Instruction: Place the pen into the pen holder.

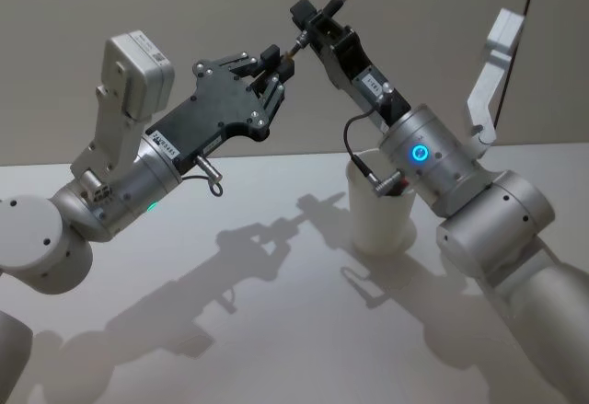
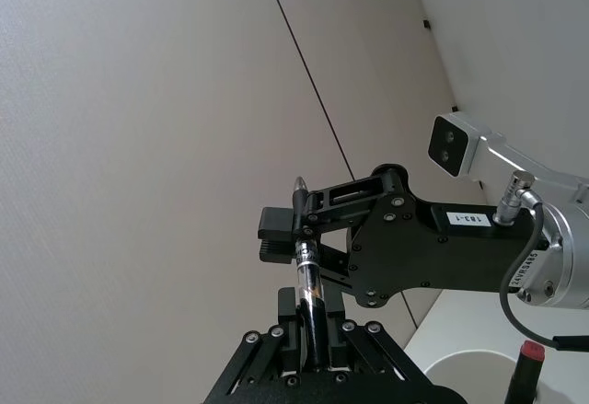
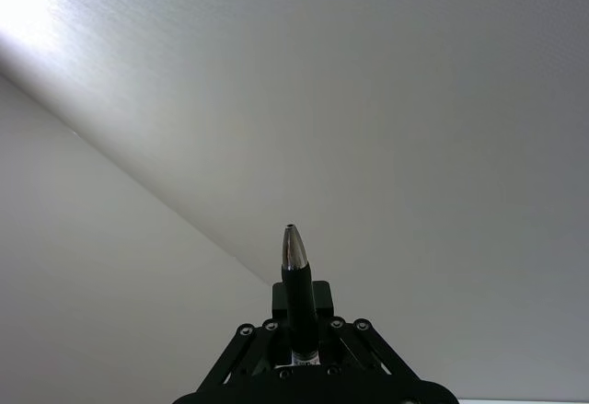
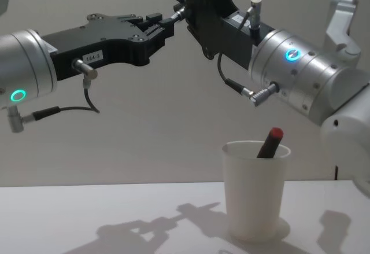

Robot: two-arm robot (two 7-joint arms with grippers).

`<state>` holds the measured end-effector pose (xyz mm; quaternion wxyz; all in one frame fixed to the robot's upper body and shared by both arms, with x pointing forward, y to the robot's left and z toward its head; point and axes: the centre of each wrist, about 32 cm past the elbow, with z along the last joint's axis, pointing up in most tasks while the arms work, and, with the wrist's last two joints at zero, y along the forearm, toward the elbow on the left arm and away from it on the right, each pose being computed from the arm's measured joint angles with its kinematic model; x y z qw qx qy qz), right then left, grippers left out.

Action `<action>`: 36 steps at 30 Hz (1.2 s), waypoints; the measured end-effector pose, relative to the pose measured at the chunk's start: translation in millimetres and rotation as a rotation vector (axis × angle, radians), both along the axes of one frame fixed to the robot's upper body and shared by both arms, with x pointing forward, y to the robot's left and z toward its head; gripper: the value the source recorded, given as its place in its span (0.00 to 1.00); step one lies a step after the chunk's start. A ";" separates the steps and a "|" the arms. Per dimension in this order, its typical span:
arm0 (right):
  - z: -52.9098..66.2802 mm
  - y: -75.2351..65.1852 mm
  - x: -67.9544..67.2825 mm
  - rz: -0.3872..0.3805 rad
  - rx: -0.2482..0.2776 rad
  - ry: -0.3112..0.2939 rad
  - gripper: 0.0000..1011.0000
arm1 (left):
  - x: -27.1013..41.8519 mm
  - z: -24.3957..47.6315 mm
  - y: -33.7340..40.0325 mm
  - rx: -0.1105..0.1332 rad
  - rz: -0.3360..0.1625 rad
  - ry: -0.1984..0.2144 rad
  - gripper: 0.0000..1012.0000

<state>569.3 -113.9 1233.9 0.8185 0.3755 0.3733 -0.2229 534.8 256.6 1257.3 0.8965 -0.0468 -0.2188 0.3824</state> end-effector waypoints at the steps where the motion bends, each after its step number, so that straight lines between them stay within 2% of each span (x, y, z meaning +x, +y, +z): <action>1: 0.0 0.0 0.0 0.000 0.000 0.000 0.12 | 0.0 0.0 0.0 0.000 0.000 0.000 0.17; 6: 0.0 0.0 0.0 0.000 0.000 0.000 0.12 | 0.0 0.0 0.0 0.000 0.000 0.000 0.17; 8: 0.0 0.2 -0.1 0.002 0.000 0.000 0.12 | 0.0 -0.1 0.0 0.001 0.001 0.001 0.20; 16: 0.0 0.2 -0.1 0.002 0.000 0.000 0.12 | 0.0 -0.1 0.1 0.001 0.001 0.001 0.42; 17: 0.0 0.2 -0.1 0.002 0.000 0.000 0.12 | 0.0 -0.1 0.1 0.001 0.001 0.001 0.48; 19: 0.0 0.1 -0.1 0.002 0.000 0.000 0.12 | 0.0 -0.1 0.1 0.001 0.001 0.001 0.52; 20: 0.0 0.1 -0.1 0.002 0.000 0.000 0.12 | 0.0 -0.1 0.0 0.001 0.001 0.001 0.58; 26: 0.3 -0.5 0.1 -0.002 -0.001 -0.003 0.12 | 0.0 0.0 0.0 0.001 0.001 0.001 0.74; 27: 0.7 -0.8 0.2 -0.004 -0.001 -0.005 0.12 | 0.0 0.0 0.0 0.001 0.001 0.001 0.79; 34: 6.8 -7.2 1.9 -0.051 -0.018 -0.040 0.12 | 0.0 0.0 0.0 0.001 0.001 0.000 0.97; 36: 9.3 -10.7 2.5 -0.071 -0.027 -0.054 0.12 | 0.0 -0.1 0.0 0.001 0.001 0.000 0.99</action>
